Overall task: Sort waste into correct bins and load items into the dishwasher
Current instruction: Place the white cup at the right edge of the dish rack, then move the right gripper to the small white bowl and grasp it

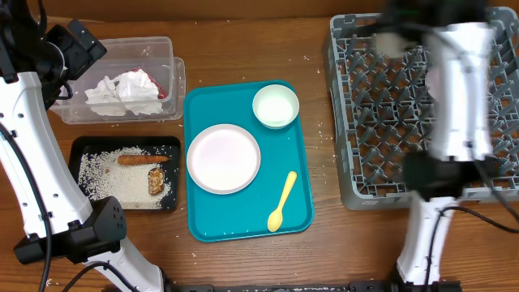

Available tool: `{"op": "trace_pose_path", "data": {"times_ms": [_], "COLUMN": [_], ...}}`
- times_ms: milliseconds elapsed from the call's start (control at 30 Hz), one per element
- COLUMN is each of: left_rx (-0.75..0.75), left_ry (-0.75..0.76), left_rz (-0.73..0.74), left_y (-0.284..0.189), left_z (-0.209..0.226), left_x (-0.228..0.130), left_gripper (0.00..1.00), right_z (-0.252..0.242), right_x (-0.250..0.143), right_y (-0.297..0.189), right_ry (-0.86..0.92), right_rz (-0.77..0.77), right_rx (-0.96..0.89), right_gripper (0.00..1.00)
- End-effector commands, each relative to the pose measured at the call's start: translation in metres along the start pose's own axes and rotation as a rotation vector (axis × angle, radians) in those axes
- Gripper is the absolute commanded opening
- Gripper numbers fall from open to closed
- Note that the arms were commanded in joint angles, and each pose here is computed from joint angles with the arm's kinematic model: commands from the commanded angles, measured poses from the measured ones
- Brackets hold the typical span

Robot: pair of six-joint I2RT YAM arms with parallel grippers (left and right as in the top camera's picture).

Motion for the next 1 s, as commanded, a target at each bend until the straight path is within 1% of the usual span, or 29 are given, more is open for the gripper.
{"op": "trace_pose_path", "data": {"times_ms": [0,133,267,367,533,600,633,700,800,967], "left_rx": [0.011,0.011,0.011,0.011,0.011,0.011,0.011,0.011,0.011,0.011], "left_ry": [-0.007,-0.007,-0.007,-0.007,-0.007,-0.007,-0.007,-0.007,-0.007,-0.007], "left_rz": [-0.001,-0.001,-0.001,-0.001,-0.001,-0.001,-0.001,-0.001,-0.001,-0.001], "left_y": [0.001,0.001,0.001,0.001,0.001,0.001,0.001,0.001,0.001,0.001], "left_z": [-0.001,-0.001,-0.001,-0.001,-0.001,-0.001,-0.001,-0.001,-0.001,-0.001], "left_x": [0.0,0.0,0.0,0.0,0.0,0.0,0.0,0.0,0.0,0.0], "left_gripper": [1.0,1.0,1.0,1.0,1.0,1.0,1.0,1.0,1.0,1.0], "right_z": [-0.091,-0.172,-0.223,-0.248,-0.264,-0.264,-0.263,-0.262,-0.26,-0.248], "right_x": [0.046,0.063,0.062,0.056,0.042,0.039,0.038,0.037,0.036,0.037], "right_y": [-0.007,0.023,0.051,0.073,0.107,0.112,0.113,0.113,0.109,0.094], "right_ry": [0.249,0.424,0.517,0.565,0.589,0.588,0.586,0.582,0.581,0.582], "right_rz": [-0.085,-0.035,0.04,0.097,0.16,0.174,0.178,0.181,0.192,0.203], "right_rx": [-0.133,-0.25,-0.304,-0.314,-0.334,-0.339,-0.34,-0.339,-0.339,-0.285], "right_gripper": [0.61,0.61,0.61,0.61,0.66,0.74,0.77,0.78,0.84,0.86]}}
Point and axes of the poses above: each gripper's point midway between its finger pads, its own y axis out along the fingers, its own z axis along the line the jaws close on, x = y × z, the point moved 6 cm from there along -y, back along the fingers, and after that the axes turned 12 degrees about y, right-handed, at the moved point
